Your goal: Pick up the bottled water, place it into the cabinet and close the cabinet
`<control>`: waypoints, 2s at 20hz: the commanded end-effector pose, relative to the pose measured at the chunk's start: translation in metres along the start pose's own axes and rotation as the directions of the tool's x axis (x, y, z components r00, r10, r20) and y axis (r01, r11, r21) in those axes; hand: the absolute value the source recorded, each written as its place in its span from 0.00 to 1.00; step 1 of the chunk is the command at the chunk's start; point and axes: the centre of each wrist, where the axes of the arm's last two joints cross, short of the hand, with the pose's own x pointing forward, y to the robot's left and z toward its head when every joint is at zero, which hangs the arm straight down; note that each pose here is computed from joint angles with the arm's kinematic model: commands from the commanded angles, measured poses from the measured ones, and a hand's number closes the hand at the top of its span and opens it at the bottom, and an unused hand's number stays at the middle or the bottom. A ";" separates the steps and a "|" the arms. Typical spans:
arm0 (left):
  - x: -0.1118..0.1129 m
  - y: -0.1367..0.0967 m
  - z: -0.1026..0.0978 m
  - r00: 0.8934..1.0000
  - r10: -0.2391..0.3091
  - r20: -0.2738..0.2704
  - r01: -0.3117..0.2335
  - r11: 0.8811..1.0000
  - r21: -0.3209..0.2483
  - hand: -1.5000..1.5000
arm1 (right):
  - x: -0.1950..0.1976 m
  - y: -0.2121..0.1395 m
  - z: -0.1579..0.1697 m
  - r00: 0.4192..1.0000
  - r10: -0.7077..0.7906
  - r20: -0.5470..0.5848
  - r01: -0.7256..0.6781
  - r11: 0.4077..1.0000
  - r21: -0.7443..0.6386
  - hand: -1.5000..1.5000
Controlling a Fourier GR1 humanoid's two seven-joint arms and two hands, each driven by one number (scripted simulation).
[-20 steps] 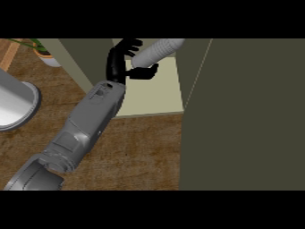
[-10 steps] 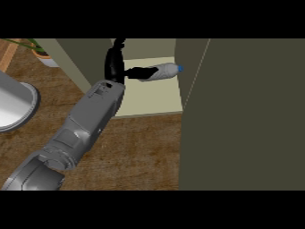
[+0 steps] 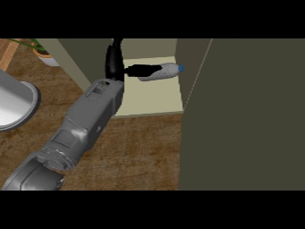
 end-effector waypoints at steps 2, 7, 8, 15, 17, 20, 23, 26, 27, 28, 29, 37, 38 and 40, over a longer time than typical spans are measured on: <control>-0.028 0.020 0.010 0.991 0.119 0.067 -0.119 0.993 0.002 0.00 | 0.009 -0.001 0.005 1.000 0.023 -0.001 -0.023 1.000 0.000 0.00; -0.024 0.038 -0.001 0.964 0.237 0.122 -0.225 0.969 -0.105 0.00 | 0.011 0.001 0.013 1.000 0.024 0.003 -0.024 1.000 0.002 0.00; -0.010 0.029 -0.007 0.956 0.258 0.139 -0.244 0.964 -0.107 0.00 | 0.006 -0.006 -0.009 1.000 0.006 0.016 -0.005 0.999 -0.041 0.00; -0.031 0.017 0.022 0.934 0.336 0.120 -0.316 0.935 -0.159 0.00 | 0.006 0.010 0.009 1.000 0.023 0.004 -0.023 0.999 -0.038 0.00; -0.026 0.014 0.022 0.924 0.360 0.129 -0.336 0.926 -0.174 0.00 | 0.001 -0.005 0.022 0.999 0.035 -0.023 -0.036 0.998 -0.045 0.00; -0.010 0.009 0.017 0.909 0.400 0.116 -0.373 0.906 -0.197 0.00 | 0.012 0.004 0.013 0.999 0.043 -0.010 -0.044 0.996 -0.071 0.00; -0.028 0.003 0.041 0.901 0.423 0.098 -0.391 0.888 -0.241 0.00 | 0.019 0.006 0.015 0.999 0.046 0.000 -0.046 0.996 -0.082 0.00; -0.031 0.005 0.057 0.879 0.471 0.074 -0.439 0.859 -0.263 0.00 | 0.020 0.009 0.025 1.000 0.020 -0.022 -0.022 0.996 -0.081 0.00; -0.021 0.017 0.043 0.885 0.461 0.067 -0.431 0.864 -0.261 0.00 | 0.009 0.001 0.024 1.000 0.028 -0.013 -0.029 0.994 -0.101 0.00; -0.026 0.016 0.052 0.871 0.487 0.067 -0.454 0.849 -0.271 0.00 | 0.017 0.003 0.022 0.999 0.039 -0.016 -0.040 0.996 -0.076 0.00; -0.018 0.005 0.060 0.861 0.505 0.056 -0.473 0.837 -0.274 0.00 | 0.018 0.003 0.029 0.999 0.032 -0.014 -0.033 0.995 -0.097 0.00; 0.001 0.009 0.121 0.814 0.578 0.046 -0.538 0.782 -0.315 0.00 | 0.012 0.006 0.015 0.999 0.035 -0.008 -0.036 0.994 -0.104 0.00; -0.001 0.030 0.123 0.819 0.573 0.036 -0.534 0.784 -0.317 0.00 | 0.012 0.010 0.014 0.999 0.037 -0.021 -0.038 0.996 -0.076 0.00; 0.010 0.044 0.140 0.810 0.586 0.015 -0.551 0.771 -0.319 0.00 | 0.008 0.009 0.022 0.998 0.053 -0.014 -0.054 0.995 -0.085 0.00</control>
